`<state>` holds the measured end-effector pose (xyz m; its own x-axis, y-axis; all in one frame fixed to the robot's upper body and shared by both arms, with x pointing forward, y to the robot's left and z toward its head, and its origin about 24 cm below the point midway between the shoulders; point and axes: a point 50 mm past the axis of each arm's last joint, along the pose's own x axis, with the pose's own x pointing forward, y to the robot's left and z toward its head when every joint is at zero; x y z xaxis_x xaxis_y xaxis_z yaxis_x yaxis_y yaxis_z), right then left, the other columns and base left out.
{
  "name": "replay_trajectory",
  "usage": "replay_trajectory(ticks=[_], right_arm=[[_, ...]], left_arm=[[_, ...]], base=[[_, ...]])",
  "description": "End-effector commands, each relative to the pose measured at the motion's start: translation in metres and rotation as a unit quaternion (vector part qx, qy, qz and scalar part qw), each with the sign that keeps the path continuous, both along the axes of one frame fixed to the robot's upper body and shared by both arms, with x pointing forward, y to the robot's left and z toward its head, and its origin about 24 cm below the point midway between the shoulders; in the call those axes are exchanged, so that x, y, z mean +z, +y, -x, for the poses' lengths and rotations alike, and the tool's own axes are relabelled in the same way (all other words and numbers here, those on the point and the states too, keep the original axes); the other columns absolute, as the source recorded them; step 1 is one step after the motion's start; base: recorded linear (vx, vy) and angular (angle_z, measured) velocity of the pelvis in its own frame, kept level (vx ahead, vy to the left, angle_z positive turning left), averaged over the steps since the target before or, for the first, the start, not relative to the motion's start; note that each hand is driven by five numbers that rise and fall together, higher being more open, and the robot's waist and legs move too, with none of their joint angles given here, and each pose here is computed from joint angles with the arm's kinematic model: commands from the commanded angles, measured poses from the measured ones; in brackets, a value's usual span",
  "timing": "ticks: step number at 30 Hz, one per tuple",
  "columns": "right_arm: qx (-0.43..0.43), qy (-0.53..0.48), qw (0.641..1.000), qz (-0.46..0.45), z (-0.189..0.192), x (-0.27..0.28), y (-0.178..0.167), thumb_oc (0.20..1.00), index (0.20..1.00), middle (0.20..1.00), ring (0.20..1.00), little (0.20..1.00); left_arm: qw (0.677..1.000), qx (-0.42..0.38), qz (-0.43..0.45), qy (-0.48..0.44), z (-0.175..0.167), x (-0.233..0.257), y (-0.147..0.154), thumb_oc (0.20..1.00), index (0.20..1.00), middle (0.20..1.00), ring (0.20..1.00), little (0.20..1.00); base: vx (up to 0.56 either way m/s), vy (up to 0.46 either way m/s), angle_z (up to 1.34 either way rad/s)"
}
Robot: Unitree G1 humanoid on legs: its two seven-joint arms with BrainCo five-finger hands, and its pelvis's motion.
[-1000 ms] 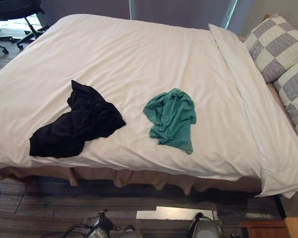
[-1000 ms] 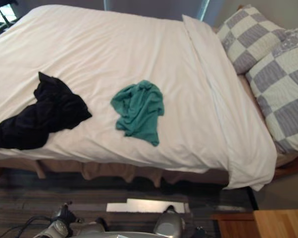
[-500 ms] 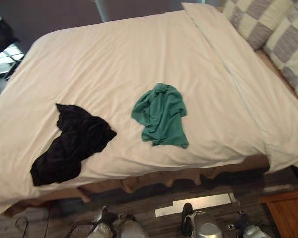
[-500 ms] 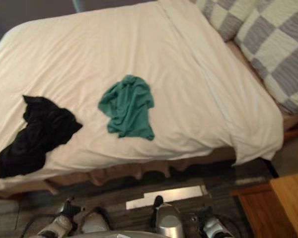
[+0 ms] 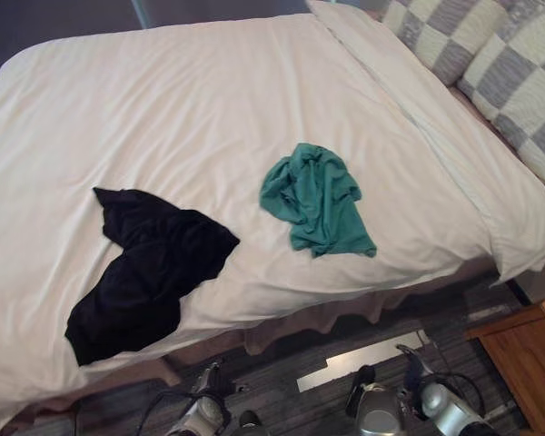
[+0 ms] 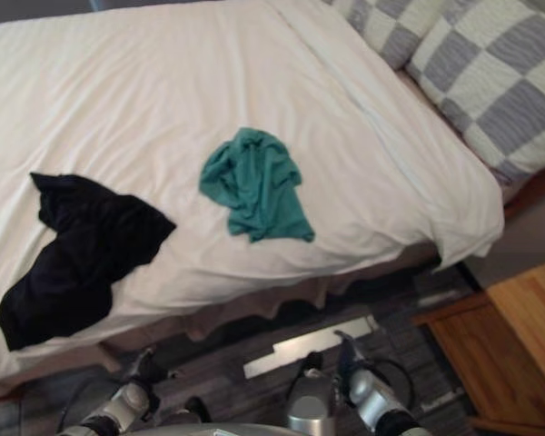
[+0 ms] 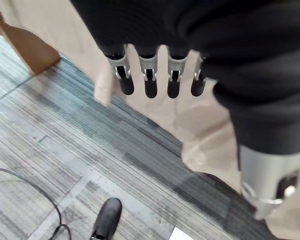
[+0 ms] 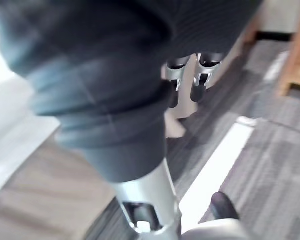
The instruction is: Tidy up the quilt and then pick up the clothes from the bed and put them into the laundry hamper.
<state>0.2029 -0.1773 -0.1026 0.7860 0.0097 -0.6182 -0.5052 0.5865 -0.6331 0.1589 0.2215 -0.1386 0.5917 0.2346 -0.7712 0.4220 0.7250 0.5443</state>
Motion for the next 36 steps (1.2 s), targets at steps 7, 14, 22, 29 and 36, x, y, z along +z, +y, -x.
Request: replay_trajectory(ticks=[7,14,22,29,36], right_arm=[[-0.137,0.096,0.986,0.014,0.036,-0.033,-0.026,1.0,1.0,1.0,1.0,1.0],[-0.321,0.051,0.944,0.055,0.064,-0.015,-0.119,1.0,1.0,1.0,1.0,1.0],[-0.209,-0.25,0.926,0.19,0.009,0.134,-0.2,1.0,1.0,1.0,1.0,1.0],[-0.039,-0.375,0.899,0.222,-0.037,0.201,-0.157,1.0,1.0,1.0,1.0,1.0],[0.069,-0.428,0.878,0.203,-0.07,0.225,-0.1,1.0,1.0,1.0,1.0,1.0]], left_arm=[[0.992,0.095,-0.019,0.076,0.062,-0.019,0.018,1.0,1.0,1.0,1.0,1.0],[0.951,0.278,-0.091,0.099,0.124,-0.001,0.098,1.0,1.0,1.0,1.0,1.0],[0.905,0.222,-0.258,-0.257,0.039,0.142,0.205,1.0,1.0,1.0,1.0,1.0],[0.826,-0.042,-0.271,-0.492,-0.053,0.259,0.142,1.0,1.0,1.0,1.0,1.0],[0.816,-0.156,-0.24,-0.502,-0.1,0.257,0.08,1.0,1.0,1.0,1.0,1.0]], base=[[0.08,-0.02,0.26],[0.08,-0.02,0.03],[0.03,0.013,0.08],[0.04,0.008,0.12],[0.0,0.006,-0.01]])
